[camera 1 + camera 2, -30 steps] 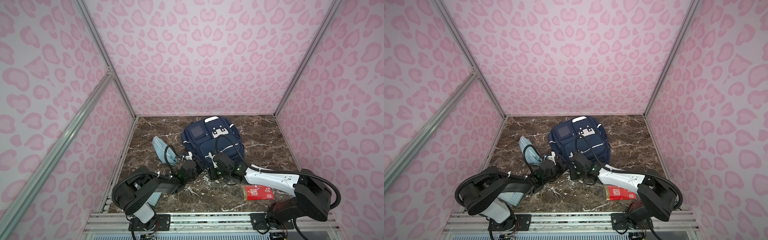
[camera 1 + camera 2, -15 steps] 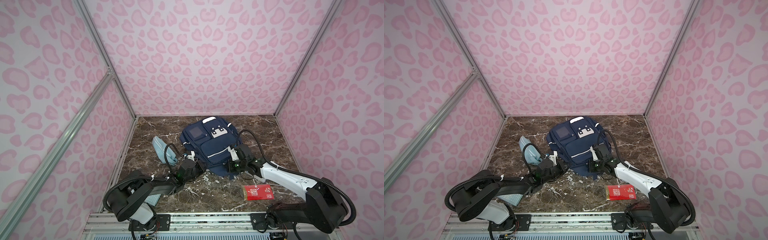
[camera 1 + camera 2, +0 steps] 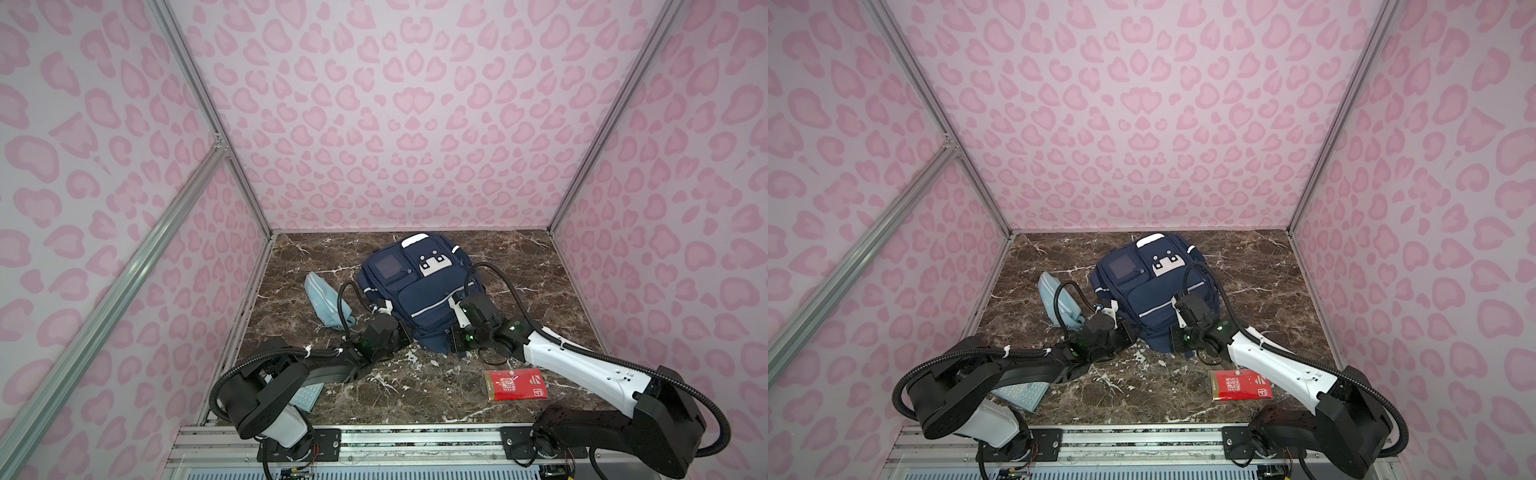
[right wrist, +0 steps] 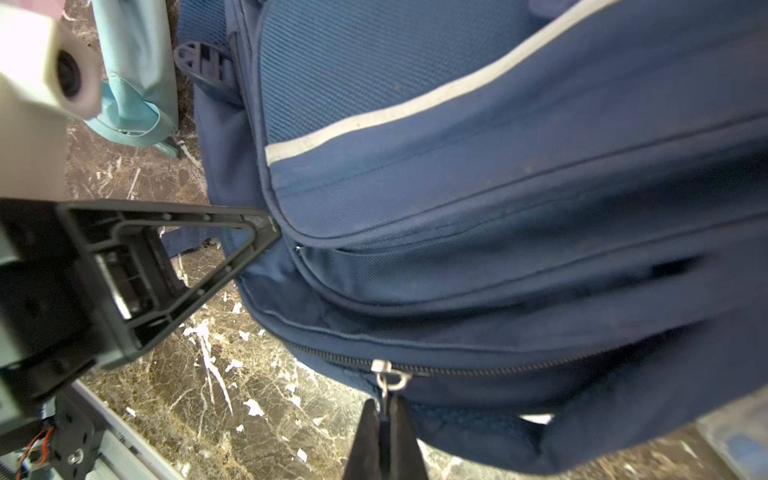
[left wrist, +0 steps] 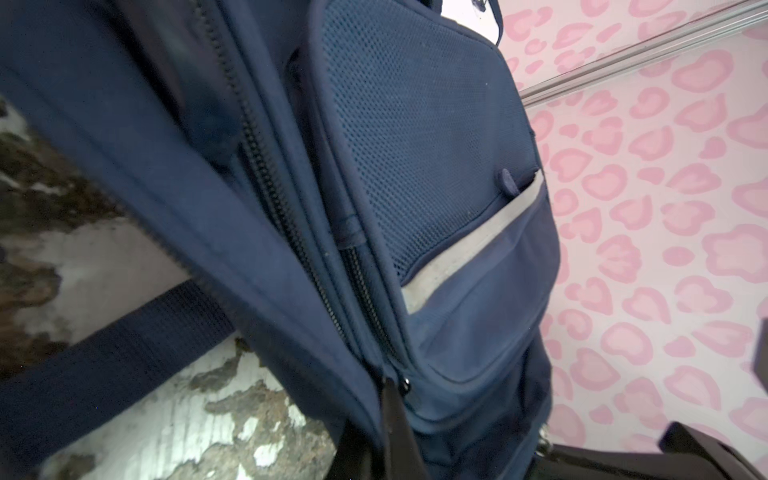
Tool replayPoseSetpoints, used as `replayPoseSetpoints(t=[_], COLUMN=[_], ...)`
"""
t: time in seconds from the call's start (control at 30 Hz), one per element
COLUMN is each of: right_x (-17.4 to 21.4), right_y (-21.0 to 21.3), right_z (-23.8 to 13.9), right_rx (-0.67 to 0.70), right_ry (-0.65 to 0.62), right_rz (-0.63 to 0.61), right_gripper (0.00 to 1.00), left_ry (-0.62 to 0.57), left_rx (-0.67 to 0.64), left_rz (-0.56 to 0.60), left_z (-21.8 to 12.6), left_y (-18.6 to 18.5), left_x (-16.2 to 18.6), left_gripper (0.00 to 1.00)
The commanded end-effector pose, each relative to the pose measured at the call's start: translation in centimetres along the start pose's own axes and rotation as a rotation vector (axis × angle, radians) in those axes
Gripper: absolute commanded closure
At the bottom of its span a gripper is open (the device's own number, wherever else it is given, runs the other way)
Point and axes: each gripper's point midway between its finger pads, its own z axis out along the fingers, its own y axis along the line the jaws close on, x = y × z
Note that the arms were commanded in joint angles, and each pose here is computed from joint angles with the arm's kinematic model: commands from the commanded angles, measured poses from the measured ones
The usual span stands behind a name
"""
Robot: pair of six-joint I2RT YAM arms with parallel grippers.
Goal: Pack the student bag
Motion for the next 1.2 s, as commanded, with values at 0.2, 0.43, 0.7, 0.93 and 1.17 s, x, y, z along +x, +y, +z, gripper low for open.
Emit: replayPoseSetpoints(t=[0.2,0.43,0.7,0.93,1.17], right_x=[3.1,1.7,1.8,1.9,1.7], right_y=[-10.5,-13.6,-0.7,3.4,0.8], right_z=[-0.5,-0.6,0.5,2.1,2.7], right_rx=[0.419,0.453,0.072,-0.022,0.114], right_ry=[0.141,0.123,0.069,0.075,0.075], right_rz=[0.082,0.155,0.008,-0.011,-0.008], right_gripper=[1.0,1.0,1.0,1.0,0.86], left_ry=[-0.059,-0.068,-0.009,0.018,0.001], left_rx=[0.007,0.01,0.062,0.105,0.094], left_rz=[0.047,0.055,0.057,0.044,0.056], left_z=[-0.7,-1.2,0.7,1.4,0.6], left_y=[-0.6,-0.7,-2.7,-3.5,-3.2], left_x=[-1.2,-1.6,0.2,1.2,1.0], left_gripper=[0.97,0.97,0.97,0.97,0.97])
